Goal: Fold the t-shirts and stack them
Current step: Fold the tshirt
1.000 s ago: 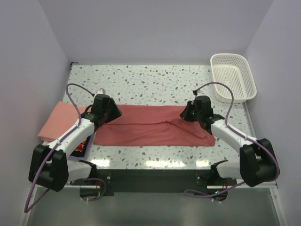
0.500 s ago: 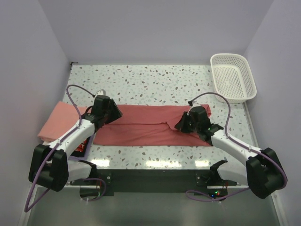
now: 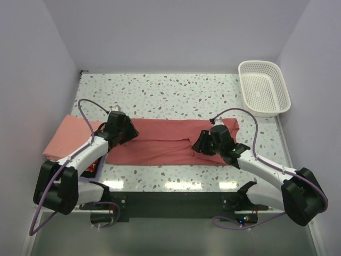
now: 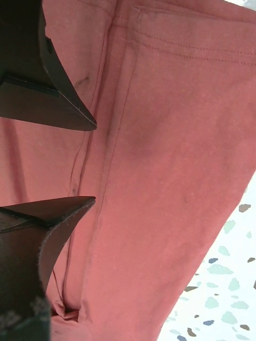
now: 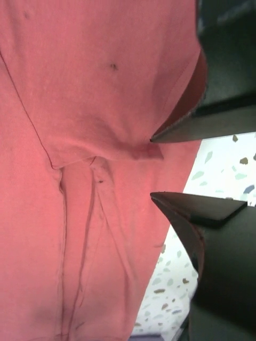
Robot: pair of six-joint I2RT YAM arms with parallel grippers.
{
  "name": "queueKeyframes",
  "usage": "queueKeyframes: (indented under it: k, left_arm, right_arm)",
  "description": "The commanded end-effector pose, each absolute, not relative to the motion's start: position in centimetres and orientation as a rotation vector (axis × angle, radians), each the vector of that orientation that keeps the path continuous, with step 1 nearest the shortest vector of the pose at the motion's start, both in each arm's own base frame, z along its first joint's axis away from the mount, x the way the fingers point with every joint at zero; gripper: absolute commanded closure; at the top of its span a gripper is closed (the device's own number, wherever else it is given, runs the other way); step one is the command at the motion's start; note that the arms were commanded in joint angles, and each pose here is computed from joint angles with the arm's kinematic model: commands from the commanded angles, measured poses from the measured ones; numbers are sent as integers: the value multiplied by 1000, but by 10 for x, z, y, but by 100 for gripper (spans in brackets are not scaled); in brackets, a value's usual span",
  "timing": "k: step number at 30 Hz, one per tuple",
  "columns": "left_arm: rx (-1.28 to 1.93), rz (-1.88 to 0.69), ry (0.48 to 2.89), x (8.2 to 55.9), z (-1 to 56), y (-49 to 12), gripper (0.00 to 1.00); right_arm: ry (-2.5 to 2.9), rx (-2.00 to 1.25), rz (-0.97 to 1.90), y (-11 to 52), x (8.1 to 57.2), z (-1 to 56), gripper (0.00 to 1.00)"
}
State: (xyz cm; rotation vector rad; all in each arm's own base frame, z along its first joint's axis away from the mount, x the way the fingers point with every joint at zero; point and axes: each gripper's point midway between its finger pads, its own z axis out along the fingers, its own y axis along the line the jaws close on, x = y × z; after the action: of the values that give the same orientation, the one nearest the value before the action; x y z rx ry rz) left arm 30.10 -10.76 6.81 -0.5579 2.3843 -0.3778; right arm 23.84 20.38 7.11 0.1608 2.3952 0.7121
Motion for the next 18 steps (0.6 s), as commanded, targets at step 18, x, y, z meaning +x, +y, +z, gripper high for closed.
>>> queueKeyframes:
  k: [18]
  left_arm:
    - [-278, -278, 2493, 265, 26, -171, 81]
  right_arm:
    - [2448, 547, 269, 93, 262, 56, 51]
